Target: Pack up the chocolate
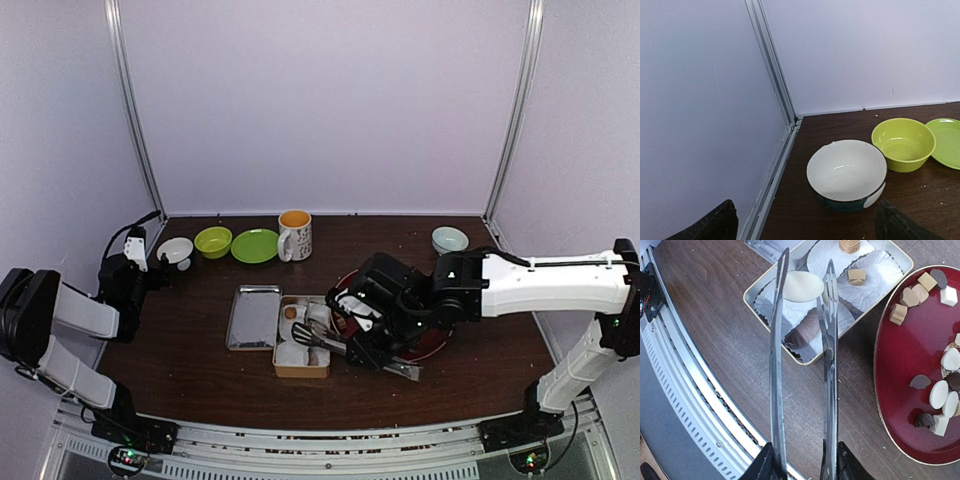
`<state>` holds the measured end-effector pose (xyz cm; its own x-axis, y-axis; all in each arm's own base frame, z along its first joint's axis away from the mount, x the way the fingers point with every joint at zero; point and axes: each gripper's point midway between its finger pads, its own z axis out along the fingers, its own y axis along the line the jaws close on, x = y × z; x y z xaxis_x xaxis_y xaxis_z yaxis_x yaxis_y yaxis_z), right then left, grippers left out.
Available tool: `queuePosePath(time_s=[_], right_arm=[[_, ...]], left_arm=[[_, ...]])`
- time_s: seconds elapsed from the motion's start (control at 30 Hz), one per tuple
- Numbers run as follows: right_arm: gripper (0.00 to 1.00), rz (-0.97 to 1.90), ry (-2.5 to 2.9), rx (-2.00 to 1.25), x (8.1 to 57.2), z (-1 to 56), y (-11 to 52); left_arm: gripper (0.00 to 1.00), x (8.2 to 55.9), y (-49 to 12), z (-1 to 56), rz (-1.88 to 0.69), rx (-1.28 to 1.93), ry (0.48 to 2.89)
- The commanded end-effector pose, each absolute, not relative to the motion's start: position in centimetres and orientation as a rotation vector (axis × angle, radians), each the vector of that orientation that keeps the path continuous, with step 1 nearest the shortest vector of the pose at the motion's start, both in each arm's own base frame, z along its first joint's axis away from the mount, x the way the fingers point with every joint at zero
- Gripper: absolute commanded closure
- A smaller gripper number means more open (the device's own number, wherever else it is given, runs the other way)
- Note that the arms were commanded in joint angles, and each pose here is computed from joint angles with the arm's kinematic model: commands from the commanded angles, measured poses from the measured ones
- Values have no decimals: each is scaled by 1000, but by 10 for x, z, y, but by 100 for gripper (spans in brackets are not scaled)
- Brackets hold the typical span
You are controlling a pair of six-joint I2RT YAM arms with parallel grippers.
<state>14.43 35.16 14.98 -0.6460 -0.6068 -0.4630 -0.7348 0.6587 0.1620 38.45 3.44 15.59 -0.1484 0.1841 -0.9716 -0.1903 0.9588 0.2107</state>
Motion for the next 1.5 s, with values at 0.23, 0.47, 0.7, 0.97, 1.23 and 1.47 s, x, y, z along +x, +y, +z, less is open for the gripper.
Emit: queuePosePath(time_s=[0.23,0.47,0.7,0.97,1.23,1.47], right_arm=[[62,459,2470,-1186,139,142,385],[52,422,2469,-1190,143,137,387],[52,343,2412,-1072,162,158,377],[53,254,2417,-894,181,187,335],[55,152,2566,-782,187,159,297],[59,93,2625,-767,190,134,291]], left_arm=[[2,385,35,166,314,-22,1640],[2,385,36,166,315,-22,1640],[2,385,36,167,314,-22,1639],[2,385,36,166,314,-22,1640],[2,385,36,167,314,-22,1639],[2,385,36,166,316,-23,1640]])
